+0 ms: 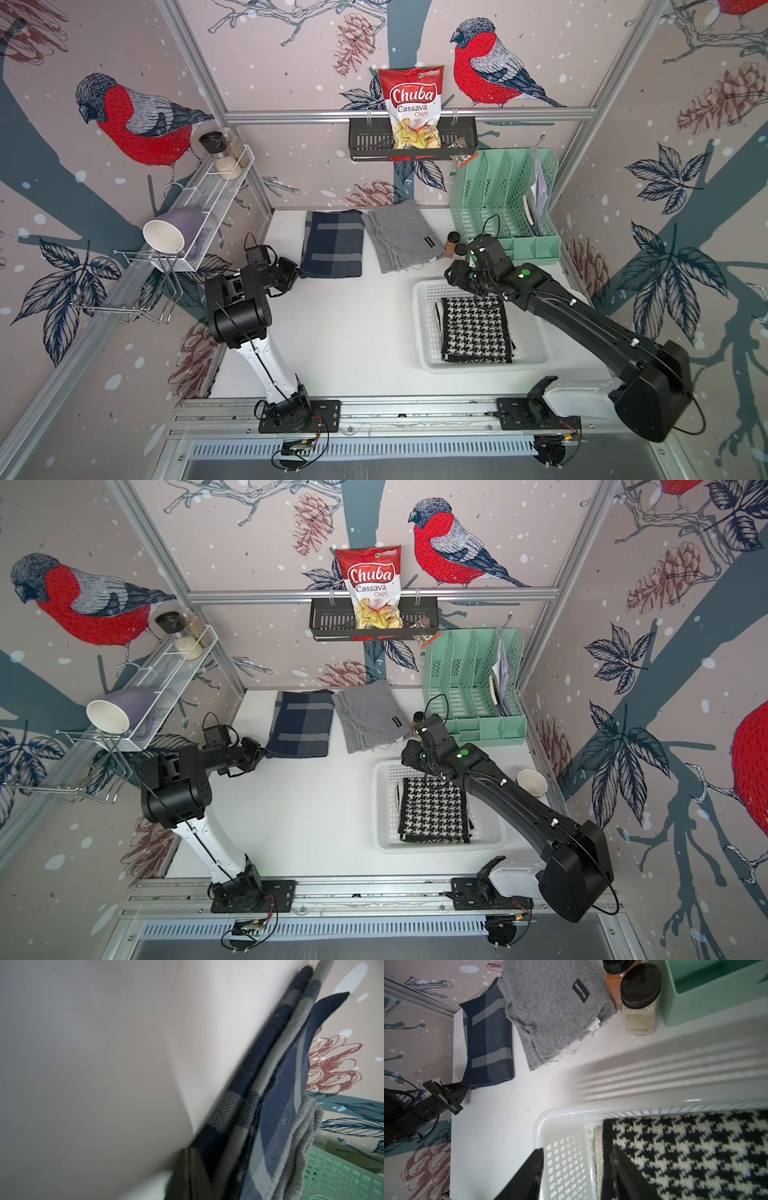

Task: Put the folded scarf in the basket
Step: Move the scarf to the center of the board.

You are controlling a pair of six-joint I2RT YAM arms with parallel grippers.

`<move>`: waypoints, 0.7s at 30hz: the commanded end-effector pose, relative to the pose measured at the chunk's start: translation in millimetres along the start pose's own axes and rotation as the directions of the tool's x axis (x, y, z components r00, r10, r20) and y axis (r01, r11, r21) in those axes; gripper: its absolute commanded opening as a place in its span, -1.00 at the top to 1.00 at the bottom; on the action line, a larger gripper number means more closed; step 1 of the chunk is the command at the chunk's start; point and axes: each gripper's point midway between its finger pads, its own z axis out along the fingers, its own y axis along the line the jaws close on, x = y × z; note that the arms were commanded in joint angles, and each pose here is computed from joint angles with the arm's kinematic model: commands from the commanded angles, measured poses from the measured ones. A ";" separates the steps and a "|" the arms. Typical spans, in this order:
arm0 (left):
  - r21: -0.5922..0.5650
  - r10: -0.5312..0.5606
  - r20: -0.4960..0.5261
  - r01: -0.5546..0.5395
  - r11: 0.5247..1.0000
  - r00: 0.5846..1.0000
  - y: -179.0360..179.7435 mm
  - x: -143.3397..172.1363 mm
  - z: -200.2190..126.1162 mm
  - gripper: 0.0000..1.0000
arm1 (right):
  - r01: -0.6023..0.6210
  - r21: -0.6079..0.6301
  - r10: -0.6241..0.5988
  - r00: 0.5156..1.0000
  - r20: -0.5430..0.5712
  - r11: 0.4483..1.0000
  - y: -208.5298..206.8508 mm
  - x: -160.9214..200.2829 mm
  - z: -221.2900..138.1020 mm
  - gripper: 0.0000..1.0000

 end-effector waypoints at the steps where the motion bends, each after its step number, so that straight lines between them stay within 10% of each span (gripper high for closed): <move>1: -0.108 -0.074 -0.003 0.073 0.991 0.997 28.1 16.7 -9.7 1.00 | 0.003 -0.031 -0.003 1.000 0.011 1.000 9.4 -3.9 -0.6 -0.17; 21: -0.194 -0.224 0.107 0.241 0.951 0.969 66.0 136.2 -82.0 1.00 | 0.124 -0.065 -0.130 0.987 -0.094 0.990 58.1 29.9 12.9 -0.18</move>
